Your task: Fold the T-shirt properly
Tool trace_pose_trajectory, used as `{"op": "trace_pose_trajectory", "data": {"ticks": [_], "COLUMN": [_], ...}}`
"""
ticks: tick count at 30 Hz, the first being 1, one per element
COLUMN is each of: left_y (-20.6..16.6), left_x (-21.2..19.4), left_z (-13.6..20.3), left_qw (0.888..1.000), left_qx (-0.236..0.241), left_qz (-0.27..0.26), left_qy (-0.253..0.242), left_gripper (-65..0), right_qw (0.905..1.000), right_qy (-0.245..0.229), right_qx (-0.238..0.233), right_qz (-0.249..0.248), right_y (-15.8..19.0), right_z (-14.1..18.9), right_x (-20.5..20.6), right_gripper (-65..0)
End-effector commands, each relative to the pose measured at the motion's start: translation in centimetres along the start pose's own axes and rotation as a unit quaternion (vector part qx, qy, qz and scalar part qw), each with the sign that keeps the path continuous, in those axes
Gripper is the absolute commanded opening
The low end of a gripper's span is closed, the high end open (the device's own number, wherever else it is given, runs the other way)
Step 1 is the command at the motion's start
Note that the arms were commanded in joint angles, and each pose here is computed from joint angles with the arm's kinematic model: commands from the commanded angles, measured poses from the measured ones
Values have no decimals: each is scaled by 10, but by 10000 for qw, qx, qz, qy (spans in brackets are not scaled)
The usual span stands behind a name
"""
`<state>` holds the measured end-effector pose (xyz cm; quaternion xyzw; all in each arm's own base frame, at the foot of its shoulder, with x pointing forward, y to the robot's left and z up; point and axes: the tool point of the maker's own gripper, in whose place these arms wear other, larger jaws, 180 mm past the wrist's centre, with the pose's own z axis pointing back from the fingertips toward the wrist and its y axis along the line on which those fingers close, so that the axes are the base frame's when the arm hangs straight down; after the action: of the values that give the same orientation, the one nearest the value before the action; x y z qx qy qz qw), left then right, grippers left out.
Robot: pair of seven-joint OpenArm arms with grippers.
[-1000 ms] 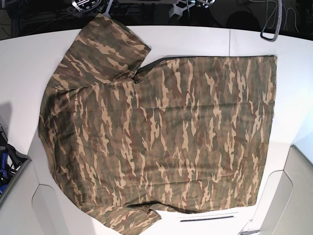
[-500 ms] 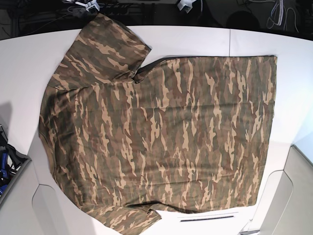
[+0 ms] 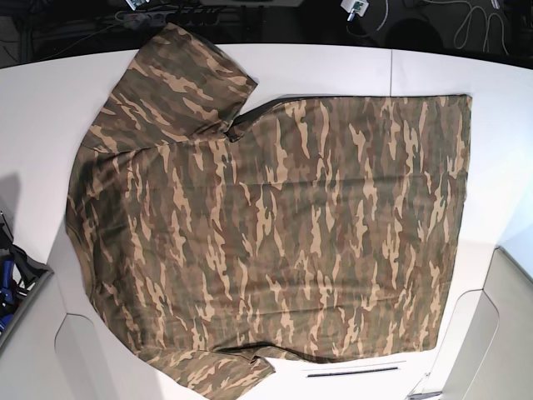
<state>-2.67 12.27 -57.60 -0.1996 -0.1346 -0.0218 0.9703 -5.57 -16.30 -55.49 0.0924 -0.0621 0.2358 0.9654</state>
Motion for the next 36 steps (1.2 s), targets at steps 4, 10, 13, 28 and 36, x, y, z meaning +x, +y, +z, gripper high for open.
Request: {"op": "trace_pose_trajectory", "data": {"ticks": [4, 10, 13, 28, 36], "left_y": [-6, -5, 2, 29, 39], "left_x": [17, 35, 45, 122, 146], "left_z": [20, 48, 64, 147, 173], "left_qw": [9991, 9977, 9960, 9825, 9802], "left_qx": [-120, -9, 99, 401, 543], "left_qz": [7, 122, 256, 351, 337], "left_qy": [-415, -673, -849, -1786, -1873], "left_gripper": [-650, -650, -650, -650, -650], "right_qw": [9995, 9968, 9940, 9695, 9657], "right_qy": [-243, -503, -762, -2446, -2107], "right_qx": [197, 486, 608, -115, -1286], "right_qz": [105, 385, 505, 94, -808], "right_y": [8, 29, 41, 4, -70], "right_z": [27, 65, 86, 172, 177], "right_x": [9, 28, 43, 171, 188], "right_gripper": [-650, -650, -650, -650, -650]}}
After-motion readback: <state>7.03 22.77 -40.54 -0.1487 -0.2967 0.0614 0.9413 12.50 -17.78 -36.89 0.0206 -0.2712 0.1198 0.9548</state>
